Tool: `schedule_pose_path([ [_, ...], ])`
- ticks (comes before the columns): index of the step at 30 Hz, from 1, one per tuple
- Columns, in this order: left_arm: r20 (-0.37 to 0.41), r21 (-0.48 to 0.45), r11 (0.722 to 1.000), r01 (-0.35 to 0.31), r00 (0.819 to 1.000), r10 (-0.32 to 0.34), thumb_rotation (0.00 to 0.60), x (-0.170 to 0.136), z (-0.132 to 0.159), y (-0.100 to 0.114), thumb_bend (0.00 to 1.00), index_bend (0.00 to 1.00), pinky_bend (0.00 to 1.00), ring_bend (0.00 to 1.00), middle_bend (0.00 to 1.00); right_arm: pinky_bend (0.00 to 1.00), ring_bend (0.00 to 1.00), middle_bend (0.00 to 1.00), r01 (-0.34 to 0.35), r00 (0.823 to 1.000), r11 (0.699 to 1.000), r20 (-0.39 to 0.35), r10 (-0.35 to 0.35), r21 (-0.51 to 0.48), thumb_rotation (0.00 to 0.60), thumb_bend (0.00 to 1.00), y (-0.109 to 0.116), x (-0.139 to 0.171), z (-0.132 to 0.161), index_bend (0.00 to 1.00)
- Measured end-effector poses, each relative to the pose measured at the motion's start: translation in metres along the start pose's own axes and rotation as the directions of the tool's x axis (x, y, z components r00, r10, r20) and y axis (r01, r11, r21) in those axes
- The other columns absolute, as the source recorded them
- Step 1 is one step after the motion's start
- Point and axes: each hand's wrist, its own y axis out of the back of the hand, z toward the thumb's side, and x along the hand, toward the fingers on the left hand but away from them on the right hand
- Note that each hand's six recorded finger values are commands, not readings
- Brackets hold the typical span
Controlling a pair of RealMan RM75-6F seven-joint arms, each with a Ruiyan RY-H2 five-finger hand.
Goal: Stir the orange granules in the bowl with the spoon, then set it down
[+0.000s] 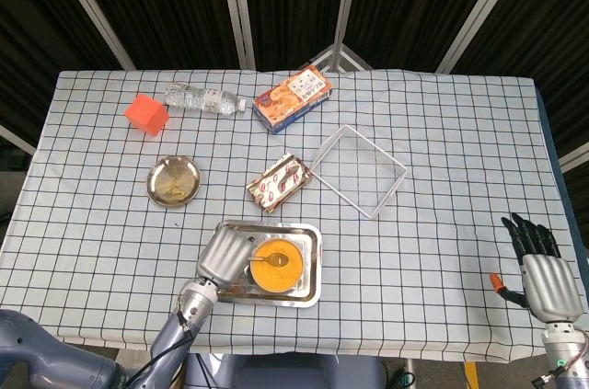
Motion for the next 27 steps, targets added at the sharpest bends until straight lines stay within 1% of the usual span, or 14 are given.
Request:
schedule_pose_path([
  [12,0.008,-0.007,1.0,-0.017,1.0,0.017,0.6,0.0044,0.0068,-0.0002,0.36,0.55,0.95,0.92,0.94,0.0,0.0,0.0,0.004,1.0,1.0,0.005,-0.004,-0.003,0.6,0.36,0.0009,0.0009,-0.0017,0.0],
  [17,0.015,-0.008,1.0,-0.017,1.0,0.017,0.6,0.004,0.0095,-0.0008,0.43,0.55,0.95,0.92,0.94,0.0,0.0,0.0,0.006,1.0,1.0,0.007,-0.006,-0.004,0.6,0.36,0.0015,0.0015,-0.0024,0.0],
  [27,0.009,0.0,1.0,-0.015,1.0,0.015,0.6,0.0049,0.0071,-0.0014,0.43,0.55,0.95,0.92,0.94,0.0,0.0,0.0,0.008,1.0,1.0,0.013,-0.007,-0.005,0.6,0.36,0.0022,0.0027,-0.0041,0.0],
])
